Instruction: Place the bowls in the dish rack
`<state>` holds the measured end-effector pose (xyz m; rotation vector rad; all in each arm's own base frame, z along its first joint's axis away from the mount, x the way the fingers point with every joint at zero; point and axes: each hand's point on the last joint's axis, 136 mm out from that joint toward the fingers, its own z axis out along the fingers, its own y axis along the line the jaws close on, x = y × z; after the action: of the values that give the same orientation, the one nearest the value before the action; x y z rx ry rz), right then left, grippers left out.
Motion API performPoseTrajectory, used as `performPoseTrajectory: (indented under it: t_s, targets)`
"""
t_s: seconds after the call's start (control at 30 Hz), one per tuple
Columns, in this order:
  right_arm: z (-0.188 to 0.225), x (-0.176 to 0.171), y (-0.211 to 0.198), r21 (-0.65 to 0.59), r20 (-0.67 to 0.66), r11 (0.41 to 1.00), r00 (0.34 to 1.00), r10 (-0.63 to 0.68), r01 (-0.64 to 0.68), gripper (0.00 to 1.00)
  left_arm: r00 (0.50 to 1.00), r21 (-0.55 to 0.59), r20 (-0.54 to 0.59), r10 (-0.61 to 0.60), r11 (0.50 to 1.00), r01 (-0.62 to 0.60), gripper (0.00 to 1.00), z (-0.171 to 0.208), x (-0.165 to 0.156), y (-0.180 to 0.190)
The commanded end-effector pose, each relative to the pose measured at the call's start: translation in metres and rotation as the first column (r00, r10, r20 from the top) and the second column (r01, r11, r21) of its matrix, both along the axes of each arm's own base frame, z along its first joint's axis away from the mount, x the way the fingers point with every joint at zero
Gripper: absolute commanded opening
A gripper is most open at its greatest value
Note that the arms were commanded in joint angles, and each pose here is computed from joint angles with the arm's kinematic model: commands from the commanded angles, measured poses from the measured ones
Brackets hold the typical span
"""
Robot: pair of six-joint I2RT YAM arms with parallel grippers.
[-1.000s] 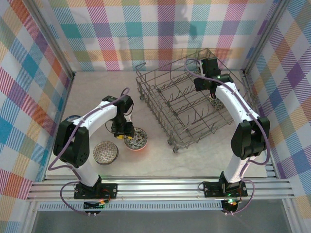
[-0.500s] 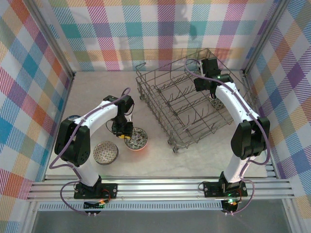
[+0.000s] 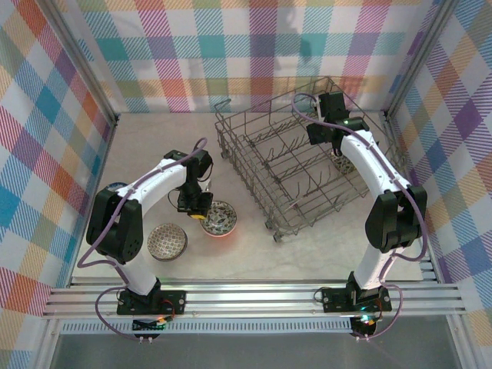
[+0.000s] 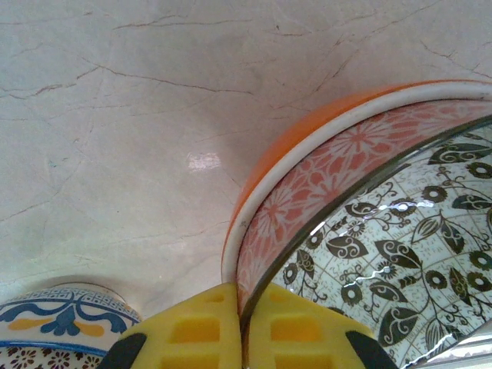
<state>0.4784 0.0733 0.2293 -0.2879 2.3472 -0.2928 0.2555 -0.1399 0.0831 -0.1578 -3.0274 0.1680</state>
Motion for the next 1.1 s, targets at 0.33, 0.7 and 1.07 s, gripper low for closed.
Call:
performPoseTrajectory:
  t_s: [0.33, 0.7, 1.07]
  targets:
    - [0.011, -0.001, 0.009, 0.033, 0.022, 0.999, 1.0, 0.01, -0.011, 0.79, 0.998, -0.017, 0.07, -0.01, 1.0, 0.011, 0.01, 0.025, 0.005, 0.002]
    - [0.017, 0.003, 0.018, 0.058, 0.027, 0.998, 0.999, 0.033, -0.035, 0.79, 0.992, -0.083, 0.128, 0.0, 0.996, 0.01, 0.0, 0.058, 0.012, 0.002]
    - [0.048, -0.002, 0.058, 0.265, -0.014, 0.953, 0.988, 0.154, -0.145, 0.78, 0.878, -0.135, 0.462, 0.123, 0.989, -0.067, 0.0, 0.165, 0.077, 0.027]
